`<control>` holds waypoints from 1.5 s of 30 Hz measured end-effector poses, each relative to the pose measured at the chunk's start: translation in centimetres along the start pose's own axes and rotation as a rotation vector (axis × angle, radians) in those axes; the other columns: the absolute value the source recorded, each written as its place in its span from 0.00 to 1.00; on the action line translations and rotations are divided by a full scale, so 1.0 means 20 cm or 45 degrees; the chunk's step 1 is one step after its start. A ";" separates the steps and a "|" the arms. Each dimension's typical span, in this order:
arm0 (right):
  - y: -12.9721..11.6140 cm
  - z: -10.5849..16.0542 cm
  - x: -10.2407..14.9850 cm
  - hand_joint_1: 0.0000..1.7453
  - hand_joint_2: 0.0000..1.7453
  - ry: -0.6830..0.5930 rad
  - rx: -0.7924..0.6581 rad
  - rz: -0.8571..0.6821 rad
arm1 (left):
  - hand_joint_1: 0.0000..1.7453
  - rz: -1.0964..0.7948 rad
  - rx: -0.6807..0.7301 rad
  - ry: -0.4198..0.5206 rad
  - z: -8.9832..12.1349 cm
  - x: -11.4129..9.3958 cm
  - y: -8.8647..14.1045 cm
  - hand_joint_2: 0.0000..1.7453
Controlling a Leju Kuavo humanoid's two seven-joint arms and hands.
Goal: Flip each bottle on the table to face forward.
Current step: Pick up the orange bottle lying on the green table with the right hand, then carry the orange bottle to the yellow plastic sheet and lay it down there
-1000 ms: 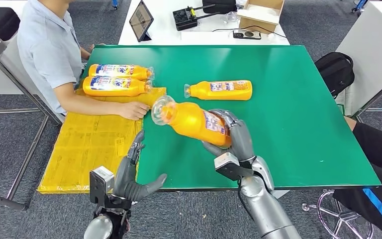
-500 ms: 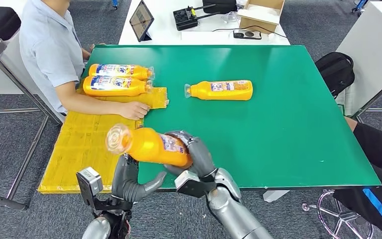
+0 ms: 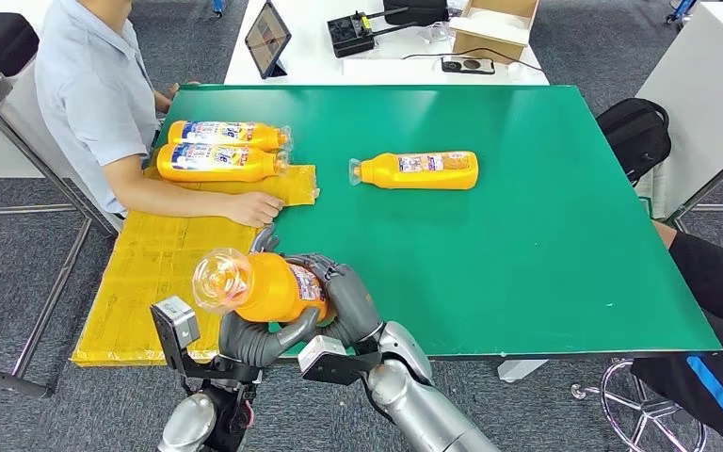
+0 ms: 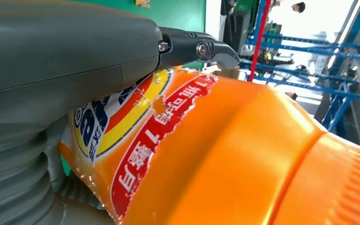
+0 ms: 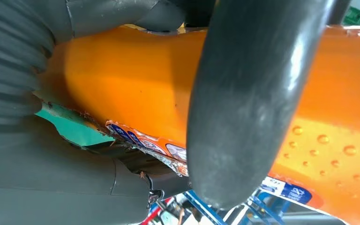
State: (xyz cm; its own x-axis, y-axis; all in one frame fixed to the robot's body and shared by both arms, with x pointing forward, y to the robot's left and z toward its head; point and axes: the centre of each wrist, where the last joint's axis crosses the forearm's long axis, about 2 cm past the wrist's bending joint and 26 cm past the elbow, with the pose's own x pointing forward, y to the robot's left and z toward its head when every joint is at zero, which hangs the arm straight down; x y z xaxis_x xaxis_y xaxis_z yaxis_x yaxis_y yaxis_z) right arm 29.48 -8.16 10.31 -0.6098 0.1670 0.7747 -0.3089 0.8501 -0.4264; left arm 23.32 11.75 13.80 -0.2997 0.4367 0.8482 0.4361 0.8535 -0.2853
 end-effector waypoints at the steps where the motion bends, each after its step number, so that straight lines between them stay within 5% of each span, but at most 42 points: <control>1: 0.00 0.00 0.00 1.00 1.00 0.005 0.005 -0.009 | 1.00 0.002 0.004 -0.012 0.00 0.00 0.00 1.00; 2: 0.01 0.00 0.00 0.94 1.00 0.011 0.010 -0.014 | 1.00 0.006 0.007 -0.023 0.00 0.00 0.00 1.00; 6: 0.02 0.00 0.01 0.00 1.00 0.027 0.035 -0.023 | 1.00 0.023 0.023 -0.046 0.00 0.00 0.00 1.00; 10: 0.03 0.01 0.00 0.00 1.00 0.037 0.064 -0.031 | 1.00 0.063 0.046 -0.059 0.00 0.01 0.01 1.00; 14: 0.04 0.02 0.00 0.00 0.00 0.034 0.066 -0.022 | 1.00 0.178 0.049 -0.056 0.01 0.01 0.02 1.00; 27: 0.02 0.12 0.07 0.00 0.00 -0.059 -0.270 0.111 | 1.00 0.325 0.172 -0.029 -0.03 0.03 0.10 1.00; 40: -0.09 0.20 0.22 0.00 0.00 -0.212 -0.520 0.176 | 1.00 -0.068 0.500 -0.072 -0.05 0.09 0.45 1.00; 45: -0.11 0.21 0.26 0.00 0.00 -0.241 -0.546 0.169 | 1.00 -0.666 0.572 -0.031 -0.12 0.09 0.55 1.00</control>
State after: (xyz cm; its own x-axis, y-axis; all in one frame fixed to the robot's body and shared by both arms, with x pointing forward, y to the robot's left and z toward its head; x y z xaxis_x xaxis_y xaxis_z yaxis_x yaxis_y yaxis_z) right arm 24.00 -11.16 13.27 -0.7580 0.2280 0.6111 0.0849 0.9634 -0.2541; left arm 29.56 21.28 13.31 -0.3960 -0.0633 0.9161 -0.1634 0.9866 -0.0024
